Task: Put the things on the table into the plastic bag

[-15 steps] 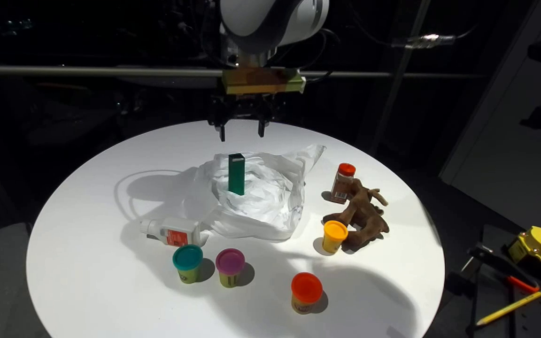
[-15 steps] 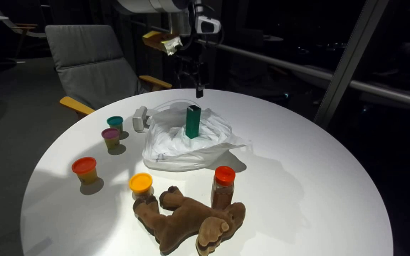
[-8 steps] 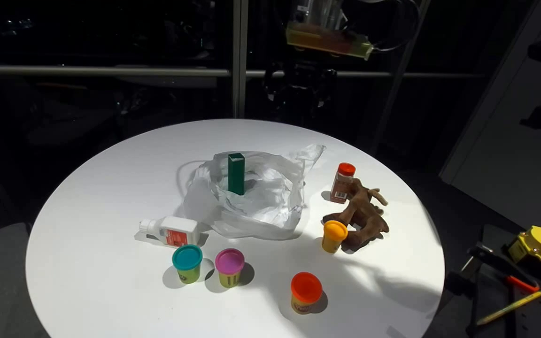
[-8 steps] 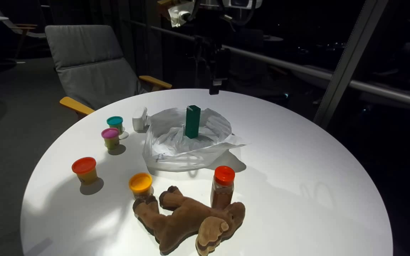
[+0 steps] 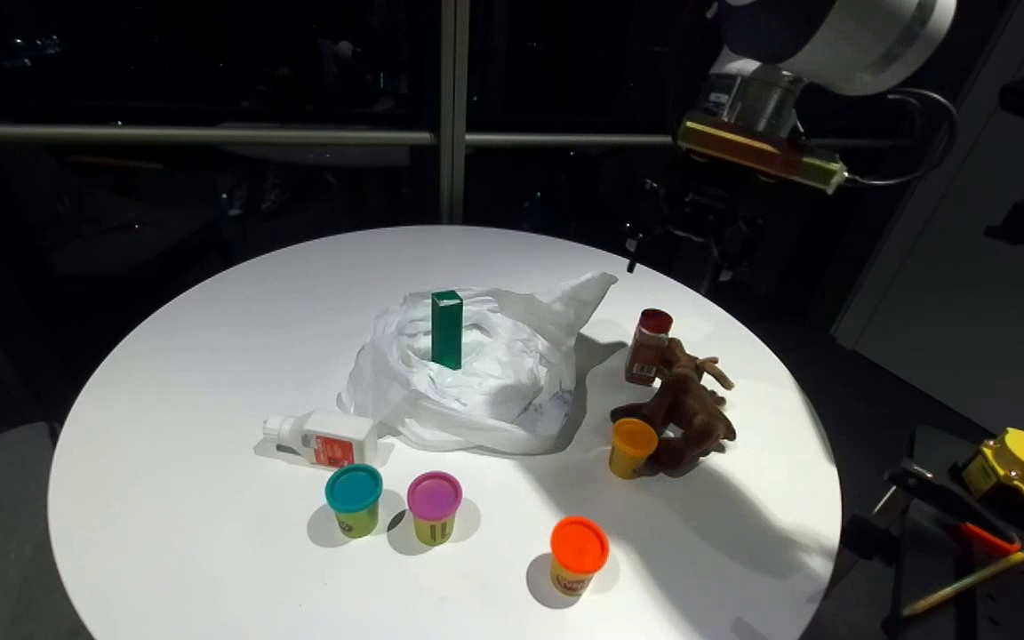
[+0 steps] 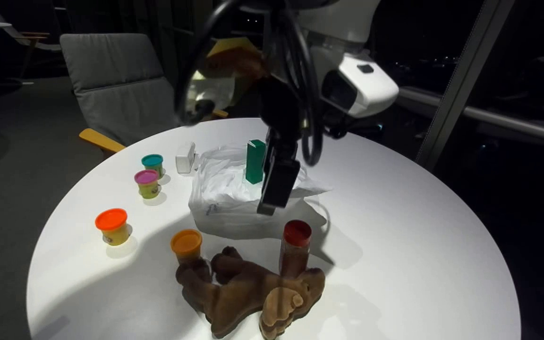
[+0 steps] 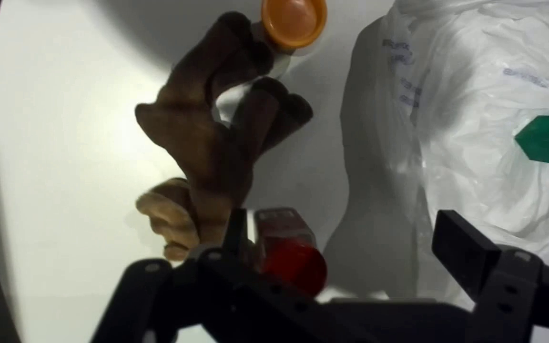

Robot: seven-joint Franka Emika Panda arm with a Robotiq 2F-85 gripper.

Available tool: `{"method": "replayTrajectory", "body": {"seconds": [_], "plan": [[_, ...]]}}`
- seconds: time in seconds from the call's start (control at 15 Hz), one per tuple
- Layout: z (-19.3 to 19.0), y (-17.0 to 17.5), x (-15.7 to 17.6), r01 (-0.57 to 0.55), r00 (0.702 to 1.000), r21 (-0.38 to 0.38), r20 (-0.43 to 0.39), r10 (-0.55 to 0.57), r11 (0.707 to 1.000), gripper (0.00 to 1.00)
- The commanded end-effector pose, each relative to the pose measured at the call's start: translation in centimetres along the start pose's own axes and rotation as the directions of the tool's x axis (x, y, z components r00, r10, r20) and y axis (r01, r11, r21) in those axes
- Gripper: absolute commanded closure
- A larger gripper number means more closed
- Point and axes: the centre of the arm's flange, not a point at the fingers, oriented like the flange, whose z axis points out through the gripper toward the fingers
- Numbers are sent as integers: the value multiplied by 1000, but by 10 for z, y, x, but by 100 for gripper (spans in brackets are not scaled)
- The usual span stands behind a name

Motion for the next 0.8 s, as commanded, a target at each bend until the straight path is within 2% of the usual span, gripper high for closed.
{"method": "replayTrajectory", "body": {"seconds": [0.0, 0.27, 0.73], "plan": [[11, 49, -23, -55, 998, 45, 16, 54, 997, 0], [29, 57, -24, -47, 999, 20, -16, 47, 999, 0], [32, 35, -4, 32, 993, -1, -111, -32, 999, 0]]}}
